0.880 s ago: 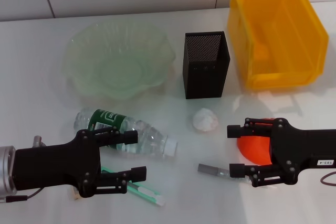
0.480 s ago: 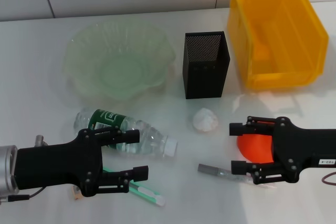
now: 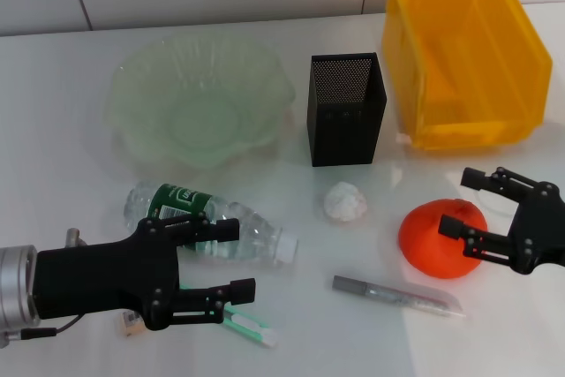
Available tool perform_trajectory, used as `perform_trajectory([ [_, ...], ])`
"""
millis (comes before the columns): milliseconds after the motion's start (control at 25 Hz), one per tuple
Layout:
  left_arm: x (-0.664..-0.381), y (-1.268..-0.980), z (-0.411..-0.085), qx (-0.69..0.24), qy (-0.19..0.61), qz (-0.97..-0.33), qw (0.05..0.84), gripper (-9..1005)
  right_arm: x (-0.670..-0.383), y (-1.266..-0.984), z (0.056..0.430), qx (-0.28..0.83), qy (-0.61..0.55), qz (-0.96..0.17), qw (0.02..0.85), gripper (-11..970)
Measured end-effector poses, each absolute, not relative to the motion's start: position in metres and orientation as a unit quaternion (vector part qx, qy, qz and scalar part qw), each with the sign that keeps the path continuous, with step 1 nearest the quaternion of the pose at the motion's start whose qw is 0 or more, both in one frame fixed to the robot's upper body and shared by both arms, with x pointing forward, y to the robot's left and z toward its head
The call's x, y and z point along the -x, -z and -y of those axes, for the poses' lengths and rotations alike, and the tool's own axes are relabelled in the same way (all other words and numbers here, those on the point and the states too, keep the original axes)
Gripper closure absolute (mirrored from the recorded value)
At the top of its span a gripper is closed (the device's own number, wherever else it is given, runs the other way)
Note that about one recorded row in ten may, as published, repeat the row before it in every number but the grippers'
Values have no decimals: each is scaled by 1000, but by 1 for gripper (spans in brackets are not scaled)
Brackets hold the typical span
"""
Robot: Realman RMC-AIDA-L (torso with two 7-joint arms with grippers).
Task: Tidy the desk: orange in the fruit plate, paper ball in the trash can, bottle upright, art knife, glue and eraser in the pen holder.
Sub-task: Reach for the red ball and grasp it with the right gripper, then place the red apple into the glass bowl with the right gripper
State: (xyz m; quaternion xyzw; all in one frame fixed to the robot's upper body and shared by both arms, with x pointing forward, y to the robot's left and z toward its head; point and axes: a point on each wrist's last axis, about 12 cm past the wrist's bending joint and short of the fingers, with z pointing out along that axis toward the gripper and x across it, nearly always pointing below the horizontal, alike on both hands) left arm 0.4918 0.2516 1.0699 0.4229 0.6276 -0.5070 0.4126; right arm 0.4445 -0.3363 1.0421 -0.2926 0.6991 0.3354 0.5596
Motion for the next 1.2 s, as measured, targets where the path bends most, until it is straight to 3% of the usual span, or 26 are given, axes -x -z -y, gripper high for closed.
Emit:
perform_trajectory([
  [320,-492,-1067,-244,-428,508,-628,406,199,-453,-1021,331,256,-301,-738,547,159],
  [1000,-490,-1066,-245,-424,507,-629,409,199,-441,-1011,332,263,-305,-757,514,178],
  [1200,-491,-1067,-245,-423,507,-629,410,199,-439,-1012,330,267,-314,-752,515,374],
])
